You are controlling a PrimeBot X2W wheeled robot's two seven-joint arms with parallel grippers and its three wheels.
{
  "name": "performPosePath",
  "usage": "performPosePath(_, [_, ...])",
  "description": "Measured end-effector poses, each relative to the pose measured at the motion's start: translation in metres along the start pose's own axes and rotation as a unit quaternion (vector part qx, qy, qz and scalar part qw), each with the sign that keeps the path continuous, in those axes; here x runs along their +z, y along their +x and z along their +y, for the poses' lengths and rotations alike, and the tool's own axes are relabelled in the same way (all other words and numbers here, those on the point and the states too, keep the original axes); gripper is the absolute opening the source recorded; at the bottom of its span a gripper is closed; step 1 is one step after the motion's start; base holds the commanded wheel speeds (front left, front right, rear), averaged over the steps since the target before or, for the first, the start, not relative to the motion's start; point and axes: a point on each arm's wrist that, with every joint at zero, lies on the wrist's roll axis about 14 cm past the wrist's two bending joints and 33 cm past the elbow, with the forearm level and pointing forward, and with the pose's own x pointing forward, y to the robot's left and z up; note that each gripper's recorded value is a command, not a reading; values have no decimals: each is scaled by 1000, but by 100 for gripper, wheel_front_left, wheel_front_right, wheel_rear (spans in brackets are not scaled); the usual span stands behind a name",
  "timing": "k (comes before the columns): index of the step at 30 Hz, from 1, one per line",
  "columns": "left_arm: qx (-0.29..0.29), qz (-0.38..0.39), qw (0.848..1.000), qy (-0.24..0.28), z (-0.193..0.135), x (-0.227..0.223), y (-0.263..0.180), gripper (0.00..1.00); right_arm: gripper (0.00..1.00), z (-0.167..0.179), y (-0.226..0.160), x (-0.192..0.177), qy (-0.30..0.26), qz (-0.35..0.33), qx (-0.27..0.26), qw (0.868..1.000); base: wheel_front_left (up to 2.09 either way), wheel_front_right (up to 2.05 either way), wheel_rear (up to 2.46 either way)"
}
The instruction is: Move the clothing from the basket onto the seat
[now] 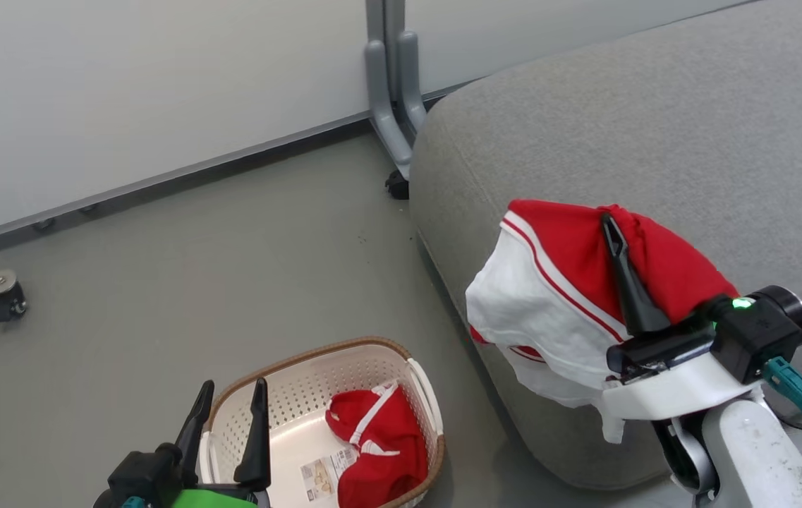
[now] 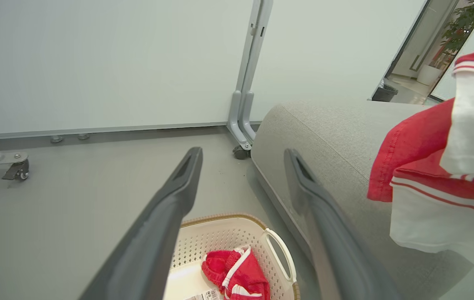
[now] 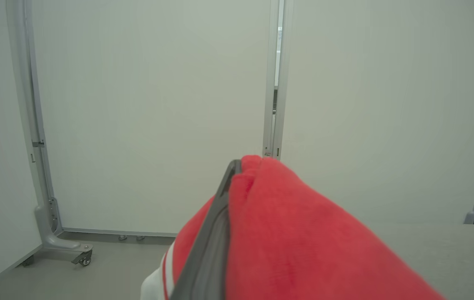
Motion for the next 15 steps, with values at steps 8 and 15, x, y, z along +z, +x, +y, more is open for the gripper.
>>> performPosePath(8, [-71,18,997,1,-40,-11,28,100,0,-46,-25,12,-41,3,-69,997,0,0,0])
performPosePath(15, [-136,38,990,-3,-80,-26,46,100,0,-78,-48,22,-65,5,-129,989,0,0,0])
